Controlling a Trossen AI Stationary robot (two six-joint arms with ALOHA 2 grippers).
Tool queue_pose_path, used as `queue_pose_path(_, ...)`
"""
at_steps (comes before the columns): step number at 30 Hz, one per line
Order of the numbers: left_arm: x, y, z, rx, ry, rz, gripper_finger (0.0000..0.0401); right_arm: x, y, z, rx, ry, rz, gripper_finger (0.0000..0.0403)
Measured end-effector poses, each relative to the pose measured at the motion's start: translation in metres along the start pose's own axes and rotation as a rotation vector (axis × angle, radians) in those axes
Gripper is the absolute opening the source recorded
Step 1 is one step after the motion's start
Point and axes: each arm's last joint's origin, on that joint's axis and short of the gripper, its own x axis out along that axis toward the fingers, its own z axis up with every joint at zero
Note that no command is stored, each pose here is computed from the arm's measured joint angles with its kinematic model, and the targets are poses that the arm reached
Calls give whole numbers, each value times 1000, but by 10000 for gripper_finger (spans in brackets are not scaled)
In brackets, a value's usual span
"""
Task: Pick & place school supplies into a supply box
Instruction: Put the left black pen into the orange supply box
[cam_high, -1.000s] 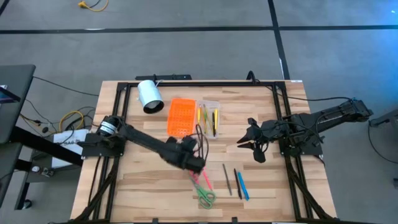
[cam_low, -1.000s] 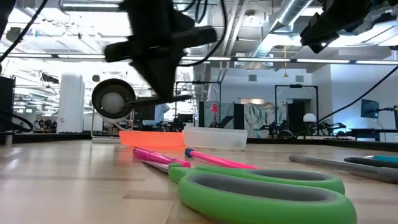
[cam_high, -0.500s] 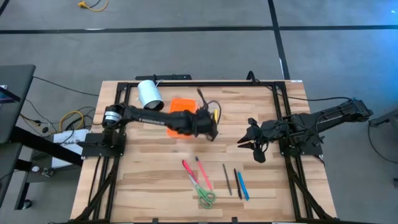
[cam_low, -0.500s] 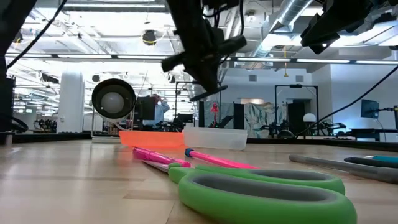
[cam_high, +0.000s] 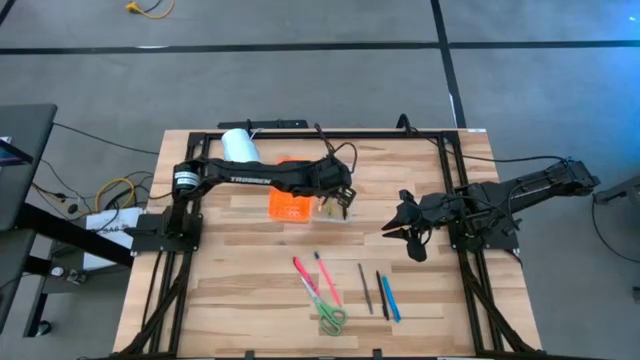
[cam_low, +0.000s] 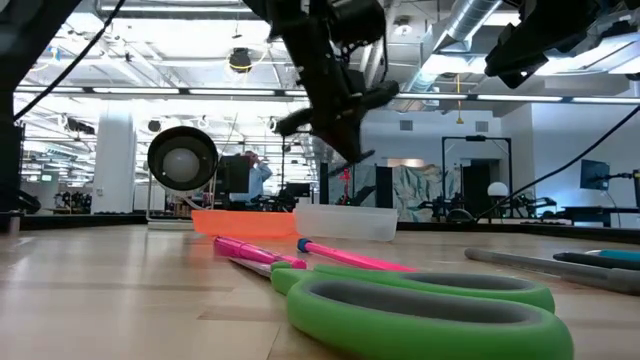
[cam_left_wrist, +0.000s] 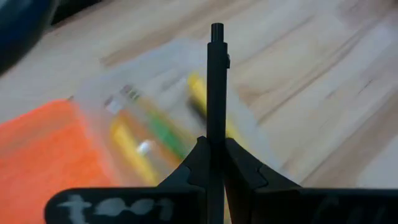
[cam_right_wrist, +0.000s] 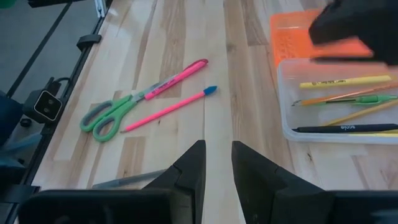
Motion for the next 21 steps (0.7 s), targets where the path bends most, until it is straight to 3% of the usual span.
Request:
queue_pose_path(5, 13, -3, -7, 5, 41, -20, 7, 0, 0, -1, -1, 8, -2, 71)
queue_pose_path(15, 18, -3, -11, -13, 16, 45, 20, 0, -1, -3, -3, 27, -6, 71)
queue_pose_path(21, 18, -2, -11, -29, 10, 53, 52, 0, -1, -3, -17, 33, -7, 71)
